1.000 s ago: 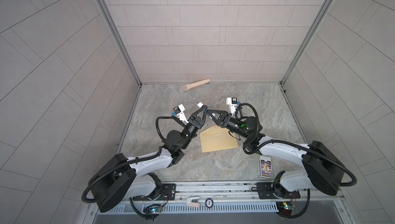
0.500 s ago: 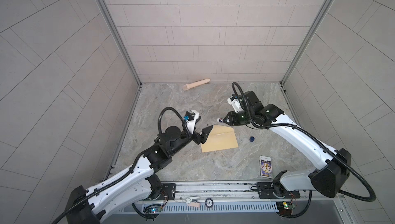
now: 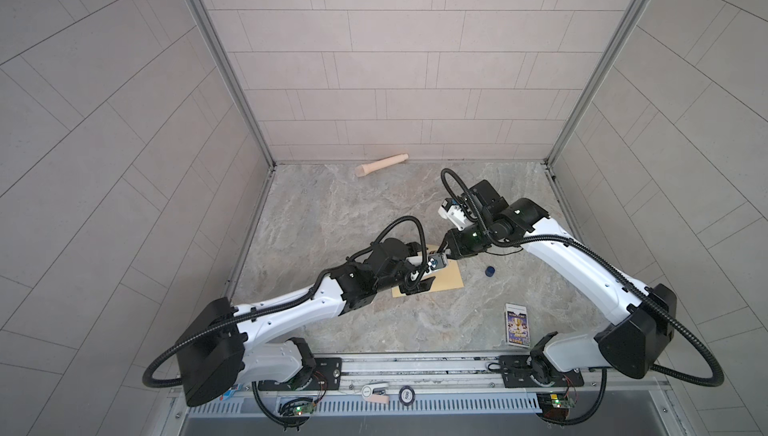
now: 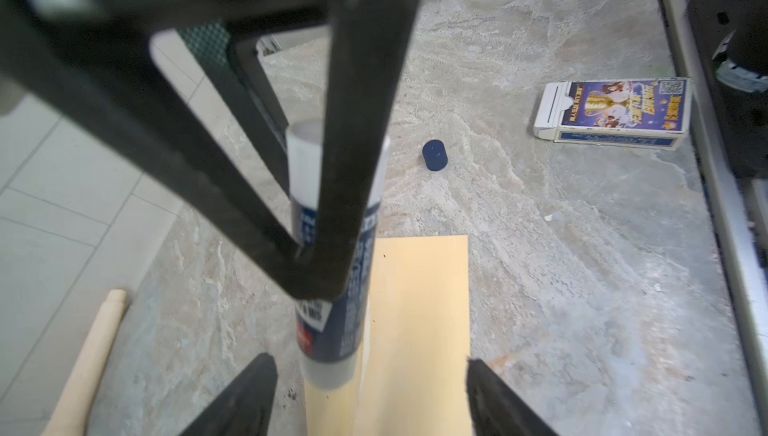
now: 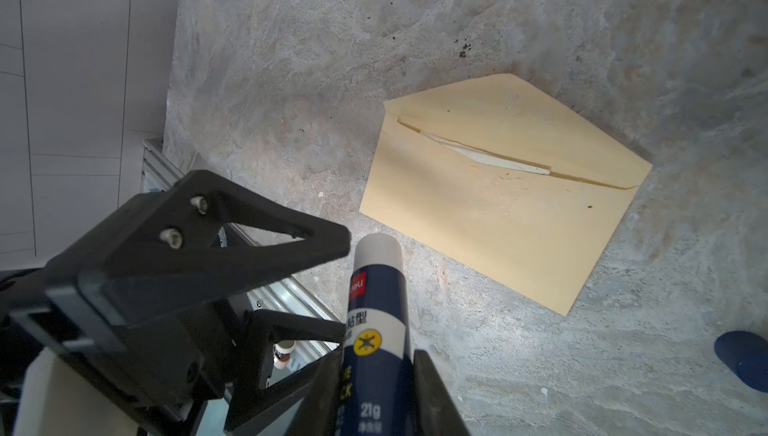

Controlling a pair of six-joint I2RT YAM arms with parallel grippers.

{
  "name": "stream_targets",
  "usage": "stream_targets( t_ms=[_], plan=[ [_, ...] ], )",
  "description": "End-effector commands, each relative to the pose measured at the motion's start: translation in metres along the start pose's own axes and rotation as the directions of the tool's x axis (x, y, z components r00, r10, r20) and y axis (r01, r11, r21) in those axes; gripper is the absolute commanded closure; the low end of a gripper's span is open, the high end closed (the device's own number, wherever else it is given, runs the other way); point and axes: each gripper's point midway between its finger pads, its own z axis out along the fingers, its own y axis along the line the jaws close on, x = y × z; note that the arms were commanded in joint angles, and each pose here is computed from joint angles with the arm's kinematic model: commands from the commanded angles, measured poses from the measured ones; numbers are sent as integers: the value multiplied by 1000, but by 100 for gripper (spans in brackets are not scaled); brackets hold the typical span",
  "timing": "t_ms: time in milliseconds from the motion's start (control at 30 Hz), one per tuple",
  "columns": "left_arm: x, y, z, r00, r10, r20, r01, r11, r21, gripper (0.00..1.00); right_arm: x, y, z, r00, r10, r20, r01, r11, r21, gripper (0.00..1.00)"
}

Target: Place the letter into the envelope and seal it

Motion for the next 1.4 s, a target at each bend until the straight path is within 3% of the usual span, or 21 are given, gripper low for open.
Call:
stream_targets(
  t_ms=[0,33,133,333,500,567,600,667,733,833,900,1067,1167,1367],
  plan=[
    [-34,19,-2,993,39,114,-32,998,-62,35,4,6,-7,1000,-17,-21,16,1000,-22,100],
    [-35,18,-1,992,29,126,-21,998,-58,36,4,6,-7,1000,-19,-23,18,1000,-22,100],
    [-39,16,2,989,-1,147,8,999,-41,53,3,8,-7,999,-20,-34,19,999,-32,100],
    [-38,11,11,989,-35,147,37,999,-10,63,-1,16,-8,999,-31,-32,29,998,-58,100],
    [-40,13,13,984,-87,154,89,996,-5,100,-1,13,-11,999,-34,-30,33,999,-38,99],
    [-41,13,14,972,-169,164,171,985,3,100,-6,10,-19,999,-47,16,47,999,-2,65],
    [-41,13,14,957,-230,179,232,973,12,100,-14,6,-25,995,-50,86,47,998,37,56],
    [-42,8,13,926,-304,225,302,952,45,100,-26,6,-35,964,-69,256,55,997,62,47],
    [-43,7,10,879,-392,273,389,919,67,100,-33,9,-44,892,-131,432,101,991,92,39],
    [-40,4,8,850,-445,282,439,894,90,100,-26,8,-42,821,-153,550,110,988,111,28],
    [-39,2,8,834,-474,283,464,879,107,100,-23,8,-37,801,-149,580,93,988,126,25],
    [-33,-2,7,804,-516,296,502,856,125,100,-22,7,-12,816,-155,557,73,983,167,30],
    [-31,-1,4,794,-528,302,519,847,117,100,-24,5,3,839,-152,522,67,982,177,40],
    [-24,8,0,775,-550,309,559,826,70,100,-21,12,19,859,-130,496,66,987,145,83]
  ],
)
